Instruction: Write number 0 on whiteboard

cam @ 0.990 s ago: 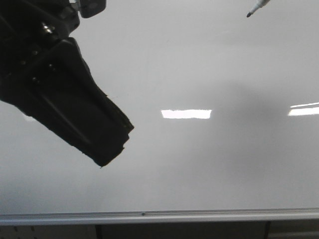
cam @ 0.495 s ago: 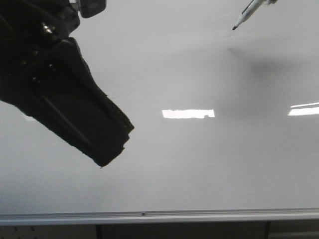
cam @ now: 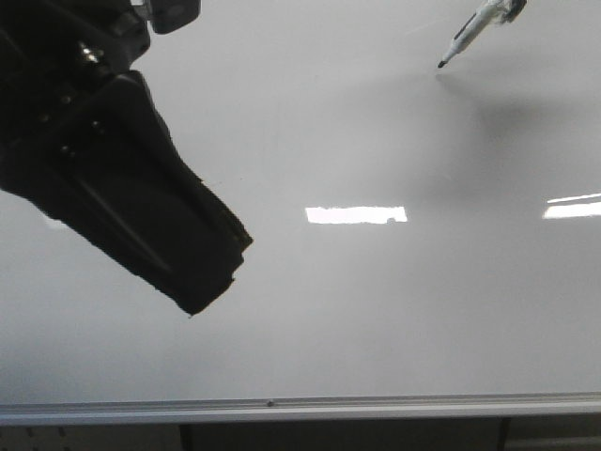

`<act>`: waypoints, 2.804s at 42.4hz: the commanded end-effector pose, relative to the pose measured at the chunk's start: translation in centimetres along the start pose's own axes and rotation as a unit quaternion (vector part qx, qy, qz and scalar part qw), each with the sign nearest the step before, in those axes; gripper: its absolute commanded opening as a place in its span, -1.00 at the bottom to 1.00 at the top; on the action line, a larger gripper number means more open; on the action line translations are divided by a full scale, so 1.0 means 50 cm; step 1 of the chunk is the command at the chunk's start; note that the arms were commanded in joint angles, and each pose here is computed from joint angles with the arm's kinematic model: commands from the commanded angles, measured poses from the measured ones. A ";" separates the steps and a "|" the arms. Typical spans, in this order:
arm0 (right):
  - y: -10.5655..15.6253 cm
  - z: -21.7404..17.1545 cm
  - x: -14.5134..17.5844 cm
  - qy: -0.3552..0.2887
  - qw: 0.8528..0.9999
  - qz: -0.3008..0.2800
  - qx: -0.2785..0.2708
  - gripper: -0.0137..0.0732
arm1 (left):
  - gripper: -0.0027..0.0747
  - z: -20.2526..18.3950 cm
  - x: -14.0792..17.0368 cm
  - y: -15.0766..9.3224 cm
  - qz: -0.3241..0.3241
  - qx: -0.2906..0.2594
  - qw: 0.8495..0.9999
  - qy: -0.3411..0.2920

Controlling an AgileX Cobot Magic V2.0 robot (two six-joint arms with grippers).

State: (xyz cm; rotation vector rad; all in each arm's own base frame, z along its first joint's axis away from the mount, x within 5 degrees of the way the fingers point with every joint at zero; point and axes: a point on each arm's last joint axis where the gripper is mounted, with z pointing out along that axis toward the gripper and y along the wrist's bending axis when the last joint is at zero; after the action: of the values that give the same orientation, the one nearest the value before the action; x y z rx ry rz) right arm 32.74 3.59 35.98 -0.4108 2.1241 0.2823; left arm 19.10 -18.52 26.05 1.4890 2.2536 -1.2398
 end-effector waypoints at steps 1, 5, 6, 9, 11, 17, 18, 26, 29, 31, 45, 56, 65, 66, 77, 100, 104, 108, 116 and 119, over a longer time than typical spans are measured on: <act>-0.003 -0.029 -0.037 -0.053 0.998 -0.002 0.020 -0.82 | -0.98 -0.019 -0.021 -0.034 0.017 0.025 0.999 -0.030; -0.005 -0.021 -0.034 -0.048 0.999 0.000 0.019 -0.82 | -0.98 -0.019 -0.021 -0.034 0.017 0.025 0.999 -0.030; -0.006 -0.019 -0.034 -0.047 0.999 0.000 0.019 -0.82 | -0.98 -0.019 -0.021 -0.034 0.017 0.025 0.999 -0.030; -0.007 -0.014 -0.030 -0.040 0.999 0.002 0.016 -0.82 | -0.98 -0.019 -0.021 -0.034 0.017 0.025 0.999 -0.030; -0.006 -0.011 -0.028 -0.035 0.999 0.002 0.012 -0.82 | -0.98 -0.019 -0.021 -0.034 0.017 0.025 0.999 -0.030; -0.006 0.001 -0.019 -0.016 1.000 0.004 0.002 -0.82 | -0.98 -0.019 -0.022 -0.033 0.017 0.021 0.999 -0.033; -0.006 0.002 -0.017 -0.013 1.000 0.004 0.000 -0.82 | -0.98 -0.019 -0.022 -0.032 0.016 0.019 0.999 -0.034; -0.008 0.020 -0.007 0.006 1.000 0.008 -0.009 -0.82 | -0.98 -0.019 -0.023 -0.030 0.016 0.014 0.999 -0.037; -0.010 0.026 -0.003 0.013 1.000 0.010 -0.012 -0.82 | -0.98 -0.019 -0.023 -0.030 0.016 0.014 0.999 -0.037; -0.010 0.031 0.000 0.019 1.000 0.010 -0.015 -0.82 | -0.98 -0.019 -0.023 -0.030 0.016 0.014 0.999 -0.037; -0.018 0.057 0.024 0.063 0.998 -0.003 -0.020 -0.82 | -0.98 -0.019 -0.023 -0.030 0.016 0.014 0.999 -0.037; -0.029 0.057 0.033 0.087 0.996 -0.020 0.008 -0.82 | -0.98 -0.019 -0.023 -0.030 0.016 0.014 0.999 -0.037; -0.035 0.056 0.034 0.091 0.995 -0.023 0.024 -0.82 | -0.98 -0.019 -0.023 -0.030 0.016 0.014 0.999 -0.037; -0.035 0.056 0.034 0.090 0.995 -0.024 0.024 -0.82 | -0.98 -0.019 -0.023 -0.030 0.016 0.014 0.999 -0.037; -0.040 0.053 0.030 0.082 0.995 -0.033 0.038 -0.82 | -0.98 -0.019 -0.023 -0.030 0.016 0.014 0.999 -0.037; -0.048 0.010 -0.014 0.034 0.994 -0.056 0.090 -0.82 | -0.98 -0.019 -0.023 -0.031 0.016 0.015 0.999 -0.036; -0.048 0.001 -0.032 0.020 0.994 -0.056 0.094 -0.82 | -0.98 -0.019 -0.023 -0.031 0.016 0.015 0.999 -0.036; -0.047 -0.012 -0.055 0.001 0.993 -0.059 0.098 -0.82 | -0.98 -0.019 -0.023 -0.031 0.016 0.015 0.999 -0.036; -0.046 -0.035 -0.094 -0.034 0.991 -0.068 0.107 -0.82 | -0.98 -0.019 -0.023 -0.031 0.016 0.016 0.999 -0.036; -0.045 -0.042 -0.106 -0.046 0.990 -0.071 0.110 -0.82 | -0.98 -0.019 -0.023 -0.031 0.016 0.016 0.999 -0.036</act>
State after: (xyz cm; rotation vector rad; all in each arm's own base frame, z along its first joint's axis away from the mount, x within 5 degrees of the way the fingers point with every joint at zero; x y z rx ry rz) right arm 35.07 2.25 37.11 -0.4759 2.2214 0.0594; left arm 19.12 -18.52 26.05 1.4874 2.2535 -1.2379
